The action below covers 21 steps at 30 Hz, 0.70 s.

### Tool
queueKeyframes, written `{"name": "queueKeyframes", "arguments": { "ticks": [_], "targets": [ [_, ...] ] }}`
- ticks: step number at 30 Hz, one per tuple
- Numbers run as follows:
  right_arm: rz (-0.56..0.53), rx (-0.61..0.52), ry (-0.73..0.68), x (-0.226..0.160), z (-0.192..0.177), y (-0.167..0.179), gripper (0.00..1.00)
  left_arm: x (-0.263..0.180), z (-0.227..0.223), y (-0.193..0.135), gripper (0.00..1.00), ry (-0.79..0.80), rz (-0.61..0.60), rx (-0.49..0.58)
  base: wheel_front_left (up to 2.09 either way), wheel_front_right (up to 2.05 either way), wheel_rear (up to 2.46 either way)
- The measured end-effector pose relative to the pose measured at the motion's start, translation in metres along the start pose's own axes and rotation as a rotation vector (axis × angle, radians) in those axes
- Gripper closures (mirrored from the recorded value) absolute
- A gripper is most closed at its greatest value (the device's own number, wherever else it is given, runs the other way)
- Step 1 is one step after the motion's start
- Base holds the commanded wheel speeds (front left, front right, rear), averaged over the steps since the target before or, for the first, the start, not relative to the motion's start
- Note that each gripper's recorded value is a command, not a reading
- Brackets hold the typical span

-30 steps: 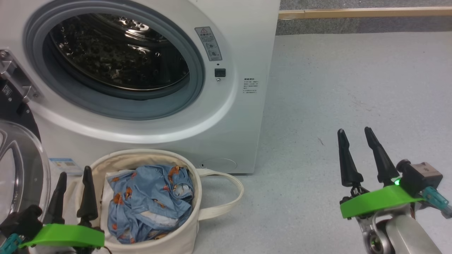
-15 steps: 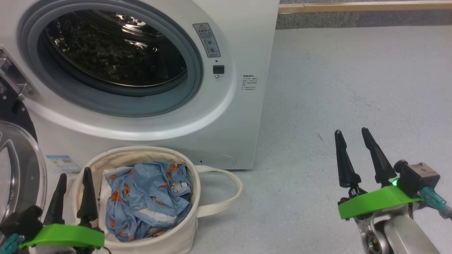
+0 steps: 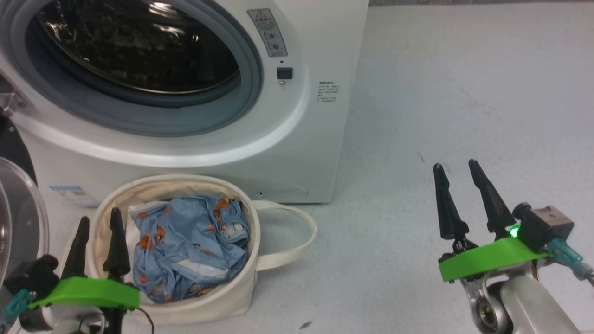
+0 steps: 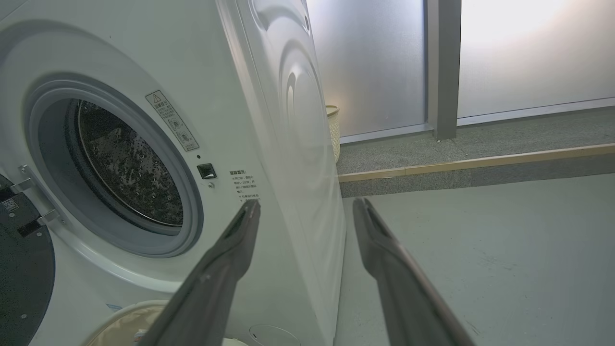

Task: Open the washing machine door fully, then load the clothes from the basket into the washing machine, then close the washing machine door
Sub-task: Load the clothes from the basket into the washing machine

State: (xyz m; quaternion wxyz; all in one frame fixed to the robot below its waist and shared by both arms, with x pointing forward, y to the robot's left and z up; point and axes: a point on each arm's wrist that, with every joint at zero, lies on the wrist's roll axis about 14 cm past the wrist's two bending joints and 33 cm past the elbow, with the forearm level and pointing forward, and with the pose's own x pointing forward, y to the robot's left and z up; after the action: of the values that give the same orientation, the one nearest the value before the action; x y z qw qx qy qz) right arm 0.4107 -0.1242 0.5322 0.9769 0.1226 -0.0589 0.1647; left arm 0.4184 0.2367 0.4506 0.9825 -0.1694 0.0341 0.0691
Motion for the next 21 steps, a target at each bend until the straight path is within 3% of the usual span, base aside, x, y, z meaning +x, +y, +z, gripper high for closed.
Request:
{"name": "queueKeyframes", "arguments": {
  "ticks": [14, 21],
  "targets": [
    [-0.046, 0.014, 0.051, 0.027, -0.032, -0.029, 0.0, 0.051, -0.075, 0.002, 0.0, 0.21, 0.046, 0.009, 0.0, 0.0, 0.0],
    [-0.066, 0.021, 0.086, 0.041, -0.055, -0.045, 0.0, 0.06, -0.146, 0.001, 0.0, 0.423, 0.061, 0.014, 0.0, 0.0, 0.0]
  ]
}}
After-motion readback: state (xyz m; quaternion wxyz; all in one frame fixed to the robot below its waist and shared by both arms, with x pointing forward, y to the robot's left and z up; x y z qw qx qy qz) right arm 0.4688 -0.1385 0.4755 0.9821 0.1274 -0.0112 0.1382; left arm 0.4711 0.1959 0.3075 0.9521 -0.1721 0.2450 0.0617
